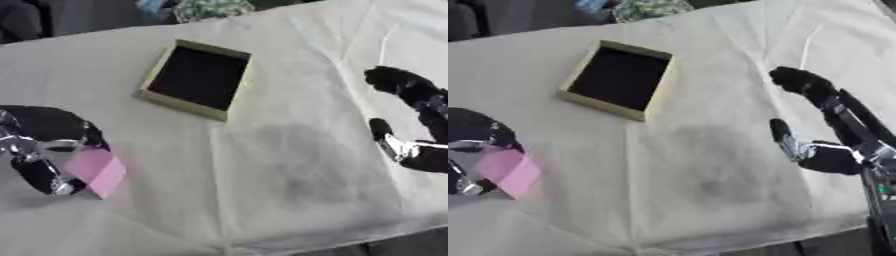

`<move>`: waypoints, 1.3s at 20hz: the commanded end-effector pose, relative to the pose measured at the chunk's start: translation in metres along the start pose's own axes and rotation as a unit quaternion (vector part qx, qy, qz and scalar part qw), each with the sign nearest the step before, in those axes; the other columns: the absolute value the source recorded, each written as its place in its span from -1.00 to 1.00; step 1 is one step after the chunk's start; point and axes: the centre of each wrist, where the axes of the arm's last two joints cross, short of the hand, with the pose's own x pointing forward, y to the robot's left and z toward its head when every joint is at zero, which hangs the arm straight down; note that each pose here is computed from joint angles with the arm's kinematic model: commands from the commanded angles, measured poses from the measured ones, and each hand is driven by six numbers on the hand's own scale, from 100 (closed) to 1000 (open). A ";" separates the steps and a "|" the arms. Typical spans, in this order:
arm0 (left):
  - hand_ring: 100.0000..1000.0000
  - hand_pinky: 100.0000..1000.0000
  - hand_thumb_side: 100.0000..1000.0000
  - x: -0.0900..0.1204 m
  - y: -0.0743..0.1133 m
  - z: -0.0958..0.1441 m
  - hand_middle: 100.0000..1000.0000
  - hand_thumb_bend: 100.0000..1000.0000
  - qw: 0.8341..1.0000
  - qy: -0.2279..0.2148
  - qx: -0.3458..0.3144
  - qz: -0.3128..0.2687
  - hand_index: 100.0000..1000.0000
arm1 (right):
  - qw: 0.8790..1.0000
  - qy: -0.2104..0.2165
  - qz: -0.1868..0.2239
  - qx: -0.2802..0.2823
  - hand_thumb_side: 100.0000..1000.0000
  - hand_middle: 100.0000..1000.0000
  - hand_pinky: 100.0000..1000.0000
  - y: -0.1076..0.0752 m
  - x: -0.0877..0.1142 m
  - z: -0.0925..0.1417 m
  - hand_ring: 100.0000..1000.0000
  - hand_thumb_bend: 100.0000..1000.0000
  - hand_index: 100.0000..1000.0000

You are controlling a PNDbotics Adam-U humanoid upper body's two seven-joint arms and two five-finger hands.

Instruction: Pick up objects on the table and place them in the box.

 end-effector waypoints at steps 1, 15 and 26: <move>0.52 0.64 -0.46 -0.005 0.014 0.016 -0.08 -1.00 1.000 0.018 0.016 -0.012 0.31 | 1.000 -0.005 0.011 0.002 -0.45 0.78 0.84 -0.007 0.003 -0.001 0.83 -0.92 0.98; 0.55 0.67 -0.41 -0.052 0.089 -0.009 -0.05 -0.95 0.986 0.111 0.126 -0.008 0.35 | 1.000 -0.015 0.002 0.014 -0.44 0.77 0.84 -0.005 0.005 -0.005 0.83 -0.94 0.98; 0.56 0.66 -0.37 -0.067 0.104 -0.072 0.01 -0.85 0.963 0.167 0.213 0.021 0.40 | 0.999 -0.039 -0.012 0.033 -0.43 0.77 0.84 -0.004 0.009 -0.015 0.83 -0.95 0.98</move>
